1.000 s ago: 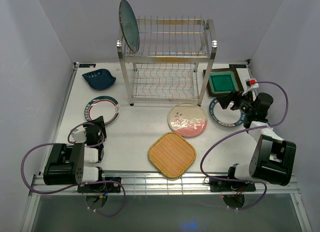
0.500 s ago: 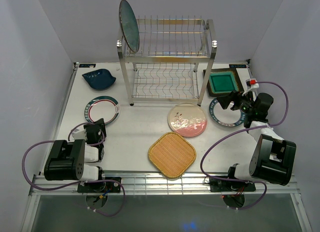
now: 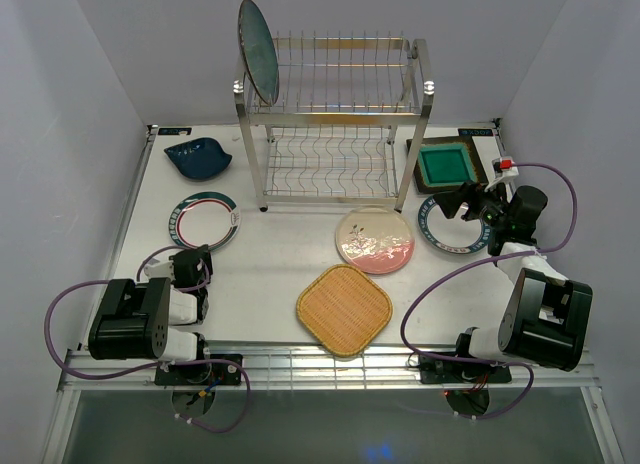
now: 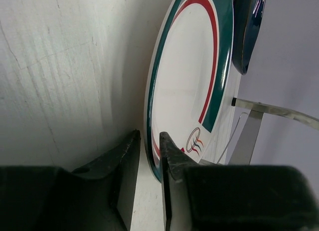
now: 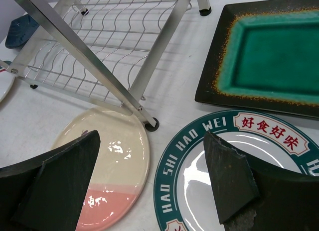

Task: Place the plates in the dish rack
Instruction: Pick up the plate at the center of the board.

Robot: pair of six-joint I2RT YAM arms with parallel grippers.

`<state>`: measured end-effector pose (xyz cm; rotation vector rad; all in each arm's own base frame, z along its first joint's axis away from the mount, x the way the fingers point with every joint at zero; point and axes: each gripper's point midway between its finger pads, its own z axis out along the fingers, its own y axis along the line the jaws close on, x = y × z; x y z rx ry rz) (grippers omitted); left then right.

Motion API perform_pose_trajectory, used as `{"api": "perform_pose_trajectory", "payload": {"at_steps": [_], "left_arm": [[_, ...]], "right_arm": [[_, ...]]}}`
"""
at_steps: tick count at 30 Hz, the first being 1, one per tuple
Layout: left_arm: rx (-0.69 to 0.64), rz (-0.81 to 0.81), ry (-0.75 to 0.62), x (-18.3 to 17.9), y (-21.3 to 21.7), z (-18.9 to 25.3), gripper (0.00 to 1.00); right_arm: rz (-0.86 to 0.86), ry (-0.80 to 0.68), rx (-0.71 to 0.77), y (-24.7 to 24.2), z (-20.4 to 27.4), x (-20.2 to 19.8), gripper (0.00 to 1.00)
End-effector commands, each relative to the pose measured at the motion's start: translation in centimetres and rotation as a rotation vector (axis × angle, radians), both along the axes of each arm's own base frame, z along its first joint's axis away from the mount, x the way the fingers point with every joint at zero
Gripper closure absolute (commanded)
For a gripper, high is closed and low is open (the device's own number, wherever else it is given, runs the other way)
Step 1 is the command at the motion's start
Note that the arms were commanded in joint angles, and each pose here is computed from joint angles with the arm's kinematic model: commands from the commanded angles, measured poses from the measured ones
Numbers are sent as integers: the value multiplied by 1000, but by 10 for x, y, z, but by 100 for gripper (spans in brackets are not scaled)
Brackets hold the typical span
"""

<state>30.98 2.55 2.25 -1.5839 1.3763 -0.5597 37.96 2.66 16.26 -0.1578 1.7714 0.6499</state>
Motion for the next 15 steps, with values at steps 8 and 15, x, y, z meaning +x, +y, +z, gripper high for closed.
{"api": "perform_pose_trajectory", "payload": {"at_steps": [8, 15], "left_arm": [[38, -14, 142, -32, 2, -32, 91], [54, -41, 114, -30, 0, -24, 100]], "right_arm": [[10, -42, 0, -3, 18, 7, 10], [14, -42, 1, -3, 18, 7, 10]]}}
